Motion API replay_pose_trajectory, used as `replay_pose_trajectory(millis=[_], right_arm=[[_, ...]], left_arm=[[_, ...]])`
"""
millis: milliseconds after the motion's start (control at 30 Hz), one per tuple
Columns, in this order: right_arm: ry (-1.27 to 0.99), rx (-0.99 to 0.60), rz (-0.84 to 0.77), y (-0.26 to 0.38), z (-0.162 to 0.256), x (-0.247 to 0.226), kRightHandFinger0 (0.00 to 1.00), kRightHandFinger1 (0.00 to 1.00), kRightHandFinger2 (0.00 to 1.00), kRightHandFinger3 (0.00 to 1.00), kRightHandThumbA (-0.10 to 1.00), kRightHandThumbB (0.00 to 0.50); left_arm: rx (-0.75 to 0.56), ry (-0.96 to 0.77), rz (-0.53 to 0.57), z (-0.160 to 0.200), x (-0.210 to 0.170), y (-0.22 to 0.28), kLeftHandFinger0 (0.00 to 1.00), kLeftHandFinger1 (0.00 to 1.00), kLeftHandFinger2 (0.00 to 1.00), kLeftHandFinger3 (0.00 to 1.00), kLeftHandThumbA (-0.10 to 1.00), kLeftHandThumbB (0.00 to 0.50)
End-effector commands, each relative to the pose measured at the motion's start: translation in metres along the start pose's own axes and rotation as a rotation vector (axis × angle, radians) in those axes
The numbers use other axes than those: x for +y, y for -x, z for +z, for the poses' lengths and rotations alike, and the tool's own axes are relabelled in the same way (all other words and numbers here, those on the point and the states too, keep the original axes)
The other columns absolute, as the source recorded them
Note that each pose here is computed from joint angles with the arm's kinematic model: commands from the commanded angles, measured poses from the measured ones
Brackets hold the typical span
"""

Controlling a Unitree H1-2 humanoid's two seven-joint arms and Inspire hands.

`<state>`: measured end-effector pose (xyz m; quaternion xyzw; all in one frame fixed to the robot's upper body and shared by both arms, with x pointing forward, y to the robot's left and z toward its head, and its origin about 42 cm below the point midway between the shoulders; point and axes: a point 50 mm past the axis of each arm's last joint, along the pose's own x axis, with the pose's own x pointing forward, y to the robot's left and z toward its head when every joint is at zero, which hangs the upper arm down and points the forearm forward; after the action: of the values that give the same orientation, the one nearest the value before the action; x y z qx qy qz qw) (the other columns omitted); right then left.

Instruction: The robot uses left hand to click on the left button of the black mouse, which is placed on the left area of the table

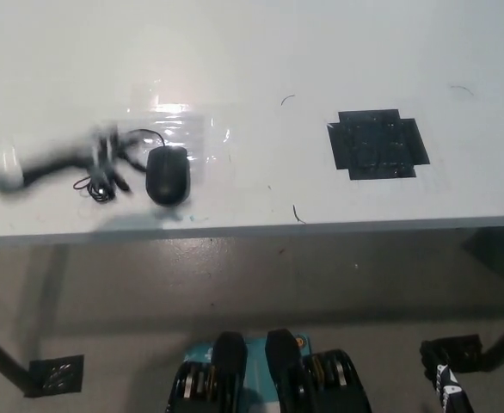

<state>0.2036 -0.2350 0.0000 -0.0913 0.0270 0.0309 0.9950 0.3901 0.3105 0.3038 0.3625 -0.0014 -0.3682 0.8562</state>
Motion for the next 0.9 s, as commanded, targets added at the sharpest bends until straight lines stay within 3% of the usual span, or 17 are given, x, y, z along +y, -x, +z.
replay_pose_trajectory(millis=[0, 100, 167, 233, 267, 367, 467, 500, 567, 667, 767, 867], right_arm=[[-0.005, -0.027, -0.010, 0.022, 0.000, 0.009, 1.00, 1.00, 1.00, 1.00, 1.00, 0.389], [0.002, -0.005, -0.008, 0.035, -0.004, 0.009, 1.00, 1.00, 1.00, 1.00, 1.00, 0.384], [0.008, 0.003, -0.004, 0.042, -0.006, 0.011, 1.00, 1.00, 1.00, 1.00, 1.00, 0.372], [0.004, -0.006, -0.003, 0.042, -0.003, 0.011, 1.00, 1.00, 1.00, 1.00, 1.00, 0.361], [-0.001, -0.010, 0.001, 0.041, -0.002, 0.010, 1.00, 1.00, 1.00, 1.00, 1.00, 0.369], [0.003, -0.014, 0.003, 0.045, 0.000, 0.010, 1.00, 1.00, 1.00, 1.00, 1.00, 0.352], [0.002, -0.024, 0.002, 0.037, 0.001, 0.010, 1.00, 1.00, 1.00, 1.00, 1.00, 0.343], [0.001, -0.029, -0.007, 0.032, 0.002, 0.009, 1.00, 1.00, 1.00, 1.00, 1.00, 0.378], [-0.010, -0.041, -0.017, 0.025, 0.004, 0.010, 1.00, 1.00, 1.00, 1.00, 1.00, 0.367], [-0.006, -0.045, -0.015, 0.020, 0.004, 0.012, 1.00, 1.00, 1.00, 1.00, 1.00, 0.386], [-0.017, -0.044, -0.008, 0.018, 0.004, 0.015, 1.00, 1.00, 1.00, 1.00, 1.00, 0.363], [-0.011, -0.052, -0.019, 0.012, 0.006, 0.017, 1.00, 1.00, 1.00, 1.00, 1.00, 0.372]], left_arm=[[-0.828, 0.115, 0.595, 0.078, -0.178, 0.183, 1.00, 1.00, 1.00, 1.00, 1.00, 0.354], [-0.805, 0.182, 0.670, 0.067, -0.222, 0.184, 1.00, 1.00, 1.00, 1.00, 1.00, 0.335], [-0.702, 0.216, 0.695, 0.057, -0.247, 0.179, 1.00, 1.00, 1.00, 1.00, 1.00, 0.339], [-0.585, 0.238, 0.671, 0.035, -0.259, 0.165, 1.00, 1.00, 1.00, 1.00, 1.00, 0.300], [-0.555, 0.260, 0.678, 0.027, -0.263, 0.159, 1.00, 1.00, 1.00, 1.00, 1.00, 0.331], [-0.395, 0.338, 0.721, -0.010, -0.275, 0.132, 1.00, 1.00, 1.00, 1.00, 1.00, 0.286], [-0.275, 0.383, 0.741, -0.037, -0.283, 0.116, 1.00, 1.00, 1.00, 1.00, 1.00, 0.352], [-0.228, 0.417, 0.745, -0.053, -0.286, 0.107, 1.00, 1.00, 1.00, 1.00, 1.00, 0.355], [-0.158, 0.461, 0.749, -0.075, -0.293, 0.099, 1.00, 1.00, 1.00, 1.00, 1.00, 0.345], [-0.095, 0.544, 0.765, -0.099, -0.305, 0.094, 1.00, 1.00, 1.00, 1.00, 1.00, 0.308], [-0.035, 0.556, 0.766, -0.109, -0.312, 0.094, 1.00, 1.00, 1.00, 1.00, 1.00, 0.314], [-0.016, 0.576, 0.769, -0.118, -0.313, 0.088, 1.00, 1.00, 1.00, 1.00, 1.00, 0.318]])
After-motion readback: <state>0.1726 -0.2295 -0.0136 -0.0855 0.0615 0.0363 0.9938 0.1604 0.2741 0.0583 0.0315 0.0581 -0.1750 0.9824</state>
